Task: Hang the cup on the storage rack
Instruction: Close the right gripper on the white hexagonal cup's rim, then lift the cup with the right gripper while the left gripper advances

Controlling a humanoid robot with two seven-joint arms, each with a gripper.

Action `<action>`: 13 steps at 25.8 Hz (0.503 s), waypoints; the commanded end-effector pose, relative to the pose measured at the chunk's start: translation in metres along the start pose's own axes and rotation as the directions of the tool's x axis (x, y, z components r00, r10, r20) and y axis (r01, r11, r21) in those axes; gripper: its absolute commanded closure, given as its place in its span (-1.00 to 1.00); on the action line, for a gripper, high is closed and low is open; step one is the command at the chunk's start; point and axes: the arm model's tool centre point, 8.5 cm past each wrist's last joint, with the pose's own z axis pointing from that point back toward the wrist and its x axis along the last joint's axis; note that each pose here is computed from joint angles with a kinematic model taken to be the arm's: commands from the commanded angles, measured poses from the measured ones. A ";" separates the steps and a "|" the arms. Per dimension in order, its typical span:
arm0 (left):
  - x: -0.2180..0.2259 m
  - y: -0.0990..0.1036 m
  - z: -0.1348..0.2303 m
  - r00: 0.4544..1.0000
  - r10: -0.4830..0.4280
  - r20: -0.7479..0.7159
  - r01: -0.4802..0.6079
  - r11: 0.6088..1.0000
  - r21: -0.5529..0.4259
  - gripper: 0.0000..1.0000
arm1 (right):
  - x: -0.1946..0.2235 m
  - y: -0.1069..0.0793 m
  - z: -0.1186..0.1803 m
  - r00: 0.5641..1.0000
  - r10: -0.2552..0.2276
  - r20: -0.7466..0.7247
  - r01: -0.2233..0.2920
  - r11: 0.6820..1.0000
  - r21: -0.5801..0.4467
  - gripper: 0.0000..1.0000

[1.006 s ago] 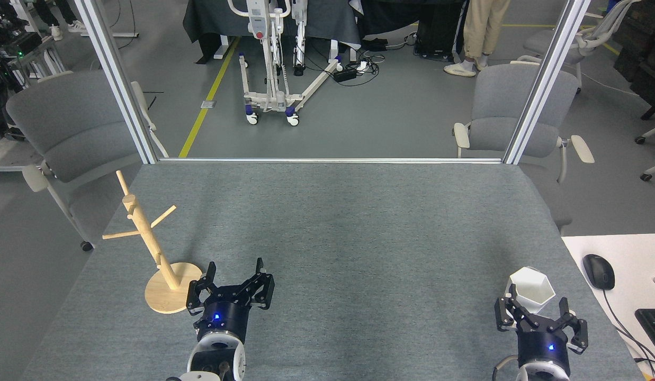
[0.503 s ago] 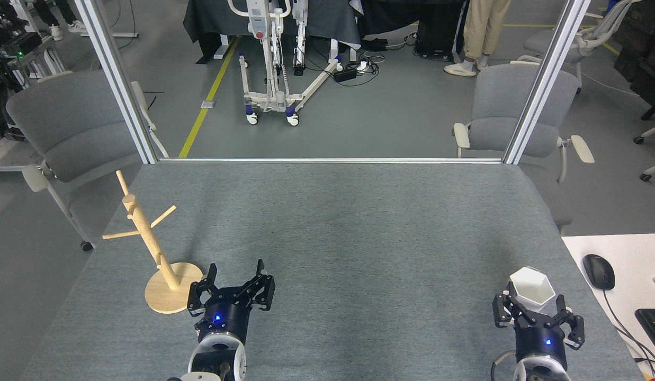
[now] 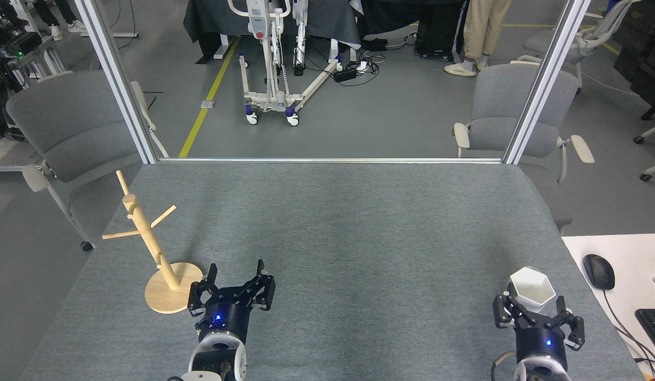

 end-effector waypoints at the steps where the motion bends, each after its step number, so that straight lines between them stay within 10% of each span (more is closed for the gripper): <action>1: 0.000 0.001 -0.001 1.000 0.000 0.000 0.000 1.000 0.000 -0.99 | 0.000 -0.005 -0.007 1.000 0.003 0.001 -0.003 1.000 -0.008 -0.99; 13: 0.000 0.004 0.000 1.000 -0.002 0.001 0.002 1.000 0.012 -0.99 | -0.003 -0.006 -0.009 1.000 0.011 -0.001 -0.011 1.000 -0.004 -0.99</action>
